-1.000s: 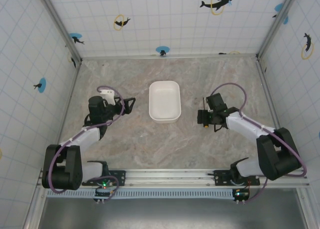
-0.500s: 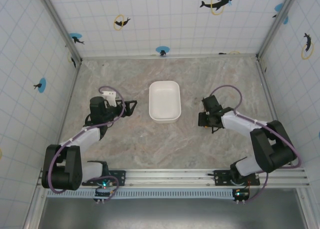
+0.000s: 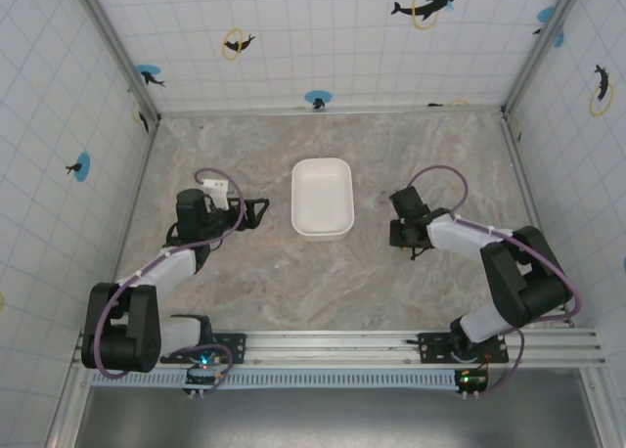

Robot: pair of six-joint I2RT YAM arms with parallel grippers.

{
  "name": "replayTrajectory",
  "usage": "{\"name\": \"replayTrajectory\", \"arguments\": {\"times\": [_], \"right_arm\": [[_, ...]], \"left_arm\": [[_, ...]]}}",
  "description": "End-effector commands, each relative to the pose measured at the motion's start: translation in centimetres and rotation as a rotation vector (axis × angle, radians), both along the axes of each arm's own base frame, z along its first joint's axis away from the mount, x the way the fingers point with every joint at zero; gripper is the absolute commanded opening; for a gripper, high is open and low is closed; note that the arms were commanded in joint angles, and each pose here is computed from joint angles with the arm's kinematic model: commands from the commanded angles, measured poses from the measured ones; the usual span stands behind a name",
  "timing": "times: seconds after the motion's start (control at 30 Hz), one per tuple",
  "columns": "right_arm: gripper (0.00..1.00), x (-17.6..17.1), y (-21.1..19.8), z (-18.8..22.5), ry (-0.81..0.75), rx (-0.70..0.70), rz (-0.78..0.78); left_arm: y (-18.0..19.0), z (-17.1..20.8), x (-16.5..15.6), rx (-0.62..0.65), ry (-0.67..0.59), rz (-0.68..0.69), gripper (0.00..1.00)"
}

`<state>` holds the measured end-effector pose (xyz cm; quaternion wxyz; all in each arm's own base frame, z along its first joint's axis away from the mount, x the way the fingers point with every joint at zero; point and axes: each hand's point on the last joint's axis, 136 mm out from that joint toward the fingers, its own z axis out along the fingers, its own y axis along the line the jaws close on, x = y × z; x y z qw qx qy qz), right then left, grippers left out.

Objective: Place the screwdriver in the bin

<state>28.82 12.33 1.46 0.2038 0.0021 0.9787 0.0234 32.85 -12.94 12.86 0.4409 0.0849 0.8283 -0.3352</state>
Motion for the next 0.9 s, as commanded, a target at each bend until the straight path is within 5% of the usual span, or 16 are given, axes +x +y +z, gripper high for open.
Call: {"name": "replayTrajectory", "arguments": {"times": [0.0, 0.13, 0.5, 0.87], "right_arm": [[0.17, -0.6, 0.5, -0.7, 0.053, 0.012, 0.006], [0.0, -0.4, 1.3, 0.0, 0.043, 0.082, -0.006], [0.0, 2.4, 3.0, 11.0, -0.234, 0.383, -0.083], [0.0, 4.6, 6.6, 24.1, -0.561, 0.397, -0.094]], "left_arm": [[-0.6, 1.3, 0.1, -0.001, -0.035, -0.038, 0.98], [-0.7, 1.4, 0.0, -0.001, -0.041, -0.043, 0.98], [-0.9, 2.2, 0.3, -0.011, -0.052, -0.055, 0.98], [-1.3, 2.0, 0.3, -0.022, -0.054, -0.08, 0.98]]}}
